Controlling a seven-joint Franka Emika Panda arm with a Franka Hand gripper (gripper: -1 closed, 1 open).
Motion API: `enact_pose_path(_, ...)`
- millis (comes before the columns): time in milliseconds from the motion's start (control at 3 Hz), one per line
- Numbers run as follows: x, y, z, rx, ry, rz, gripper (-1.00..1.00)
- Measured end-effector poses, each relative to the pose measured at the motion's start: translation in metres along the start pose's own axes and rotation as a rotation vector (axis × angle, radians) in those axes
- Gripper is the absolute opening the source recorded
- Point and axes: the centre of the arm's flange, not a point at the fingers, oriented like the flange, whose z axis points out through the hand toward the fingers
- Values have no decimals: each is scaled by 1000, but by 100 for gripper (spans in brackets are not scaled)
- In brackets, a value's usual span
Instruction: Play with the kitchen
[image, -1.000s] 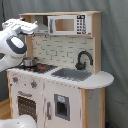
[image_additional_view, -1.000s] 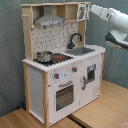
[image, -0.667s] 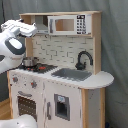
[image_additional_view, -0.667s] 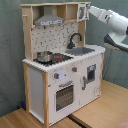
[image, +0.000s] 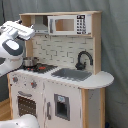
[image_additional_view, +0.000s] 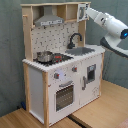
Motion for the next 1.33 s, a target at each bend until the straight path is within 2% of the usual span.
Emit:
enact_pose_path(667, 19, 1, 2, -31, -68, 71, 100)
enact_pose_path(1333, 38, 3, 1, -43, -135, 184, 100)
